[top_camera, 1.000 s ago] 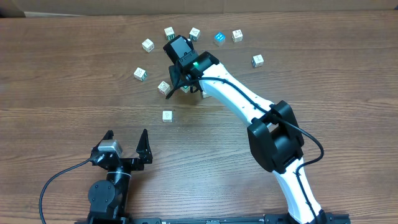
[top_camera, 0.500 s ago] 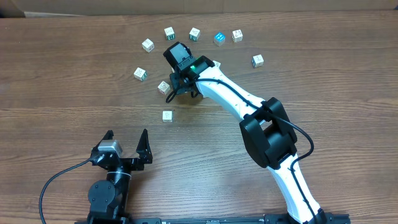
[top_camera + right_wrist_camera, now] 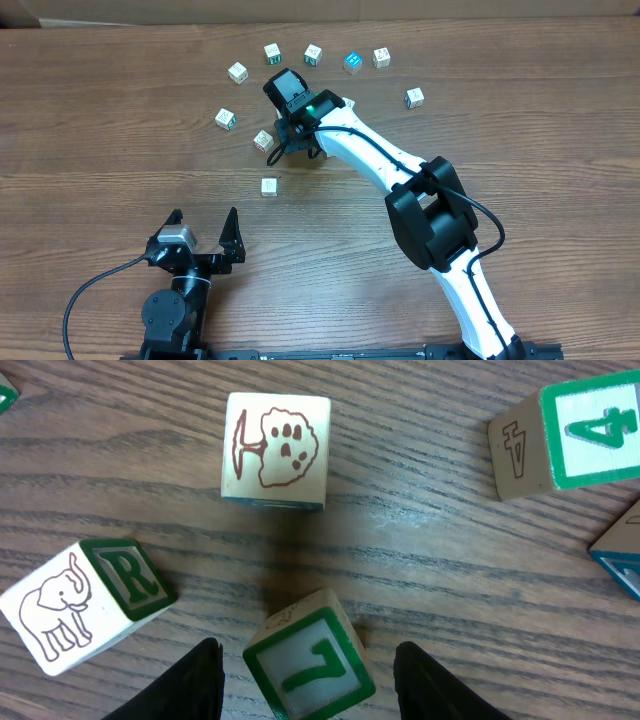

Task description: Form a circle

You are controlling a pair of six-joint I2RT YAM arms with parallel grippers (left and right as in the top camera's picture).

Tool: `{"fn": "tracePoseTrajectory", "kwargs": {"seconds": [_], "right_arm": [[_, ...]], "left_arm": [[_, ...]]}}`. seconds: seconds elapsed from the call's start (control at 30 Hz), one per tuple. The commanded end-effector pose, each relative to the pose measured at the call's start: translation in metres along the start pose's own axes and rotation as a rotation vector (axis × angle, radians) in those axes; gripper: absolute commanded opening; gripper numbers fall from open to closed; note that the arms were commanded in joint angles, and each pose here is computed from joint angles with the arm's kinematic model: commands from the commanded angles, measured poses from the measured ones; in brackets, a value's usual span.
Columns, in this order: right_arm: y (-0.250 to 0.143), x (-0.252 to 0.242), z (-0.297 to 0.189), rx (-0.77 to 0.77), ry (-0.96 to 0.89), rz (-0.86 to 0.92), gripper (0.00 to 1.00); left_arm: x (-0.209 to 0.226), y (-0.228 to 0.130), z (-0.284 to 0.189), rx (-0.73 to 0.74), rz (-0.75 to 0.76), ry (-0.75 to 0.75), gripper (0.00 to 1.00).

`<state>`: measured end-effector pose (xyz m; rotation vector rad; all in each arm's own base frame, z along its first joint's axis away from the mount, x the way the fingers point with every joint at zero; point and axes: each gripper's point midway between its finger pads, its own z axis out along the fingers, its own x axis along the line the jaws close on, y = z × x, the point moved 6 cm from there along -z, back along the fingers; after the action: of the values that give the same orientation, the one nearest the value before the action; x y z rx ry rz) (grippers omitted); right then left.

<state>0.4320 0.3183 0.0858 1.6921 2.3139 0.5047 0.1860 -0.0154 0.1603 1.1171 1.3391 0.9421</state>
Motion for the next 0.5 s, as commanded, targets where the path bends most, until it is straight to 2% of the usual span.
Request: {"fn": "tracePoseTrajectory", "kwargs": {"seconds": [0.0, 0.47], "right_arm": [[0.0015, -0.0029, 0.0011, -0.005, 0.002, 0.003, 0.52], [-0.0021, -0.0041, 0.0099, 0.010, -0.004, 0.003, 0.52]], "left_arm": [[-0.0021, 0.0002, -0.0004, -0.006, 0.027, -0.014, 1.00], [-0.0021, 0.0002, -0.0004, -0.006, 0.027, -0.014, 1.00]]}}
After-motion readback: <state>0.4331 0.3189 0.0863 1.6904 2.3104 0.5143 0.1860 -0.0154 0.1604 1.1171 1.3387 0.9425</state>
